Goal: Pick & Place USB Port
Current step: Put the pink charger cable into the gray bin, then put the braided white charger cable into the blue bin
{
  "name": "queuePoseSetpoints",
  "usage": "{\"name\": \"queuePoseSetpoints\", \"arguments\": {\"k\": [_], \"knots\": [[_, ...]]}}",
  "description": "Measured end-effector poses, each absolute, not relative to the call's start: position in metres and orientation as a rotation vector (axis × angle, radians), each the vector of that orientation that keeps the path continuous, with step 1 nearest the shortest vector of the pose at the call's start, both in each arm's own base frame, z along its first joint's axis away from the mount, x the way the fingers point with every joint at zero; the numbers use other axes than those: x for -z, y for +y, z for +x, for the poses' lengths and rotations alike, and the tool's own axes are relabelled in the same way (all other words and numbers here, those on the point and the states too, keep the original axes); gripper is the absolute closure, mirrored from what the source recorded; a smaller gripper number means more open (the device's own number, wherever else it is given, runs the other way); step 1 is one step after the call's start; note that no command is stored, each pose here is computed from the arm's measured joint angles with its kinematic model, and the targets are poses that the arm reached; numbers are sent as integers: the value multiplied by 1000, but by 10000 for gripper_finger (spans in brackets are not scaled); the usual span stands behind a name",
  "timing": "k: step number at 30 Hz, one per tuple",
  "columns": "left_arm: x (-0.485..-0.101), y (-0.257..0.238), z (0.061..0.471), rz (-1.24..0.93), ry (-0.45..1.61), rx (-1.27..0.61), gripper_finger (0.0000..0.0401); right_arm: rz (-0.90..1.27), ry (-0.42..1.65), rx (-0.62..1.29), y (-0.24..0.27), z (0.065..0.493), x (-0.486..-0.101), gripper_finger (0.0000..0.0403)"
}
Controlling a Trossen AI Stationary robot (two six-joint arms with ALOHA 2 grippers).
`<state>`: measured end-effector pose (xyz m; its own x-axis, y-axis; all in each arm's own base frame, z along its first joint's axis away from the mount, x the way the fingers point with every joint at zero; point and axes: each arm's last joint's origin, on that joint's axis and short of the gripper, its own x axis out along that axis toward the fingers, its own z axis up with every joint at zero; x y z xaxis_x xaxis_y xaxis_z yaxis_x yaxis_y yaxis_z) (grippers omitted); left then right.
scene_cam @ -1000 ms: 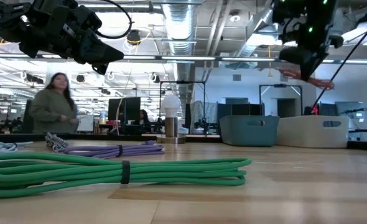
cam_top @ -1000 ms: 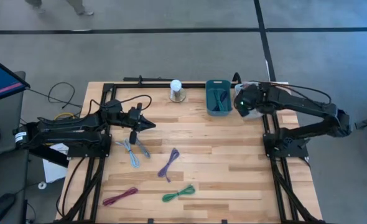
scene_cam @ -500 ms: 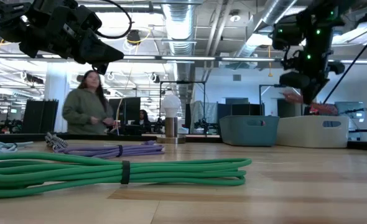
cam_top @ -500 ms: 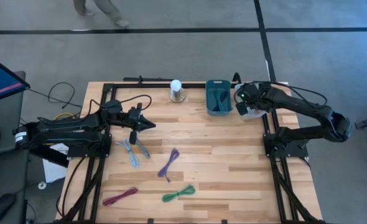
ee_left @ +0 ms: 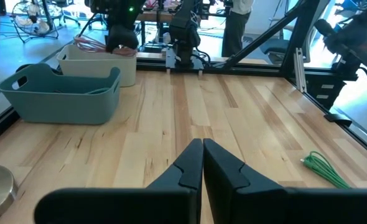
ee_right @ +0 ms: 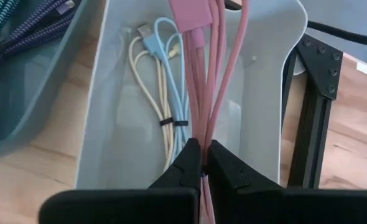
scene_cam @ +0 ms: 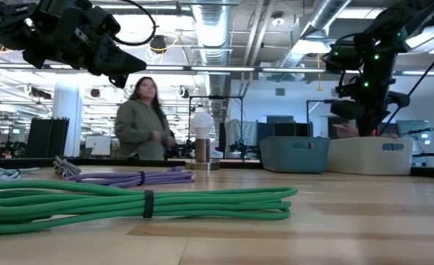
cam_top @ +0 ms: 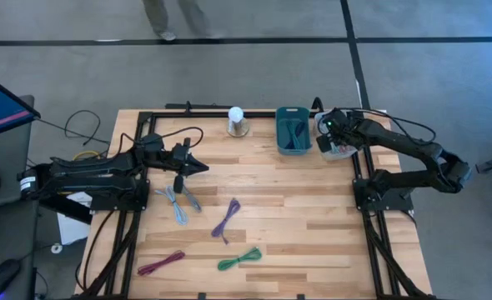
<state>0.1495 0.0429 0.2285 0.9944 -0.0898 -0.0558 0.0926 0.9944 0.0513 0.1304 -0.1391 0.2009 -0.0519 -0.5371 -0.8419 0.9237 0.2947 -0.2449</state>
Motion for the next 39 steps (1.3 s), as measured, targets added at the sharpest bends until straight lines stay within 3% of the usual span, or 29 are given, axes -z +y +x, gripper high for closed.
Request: {"name": "queuePoseSetpoints", "arguments": {"k": [27,39], "knots": [[-228,43,150,54,53,91,389,508,1219,1161,-164,150,-156,402],[-228,43,150,54,53,91,389,504,1192,1170,-165,152,-156,322]]}}
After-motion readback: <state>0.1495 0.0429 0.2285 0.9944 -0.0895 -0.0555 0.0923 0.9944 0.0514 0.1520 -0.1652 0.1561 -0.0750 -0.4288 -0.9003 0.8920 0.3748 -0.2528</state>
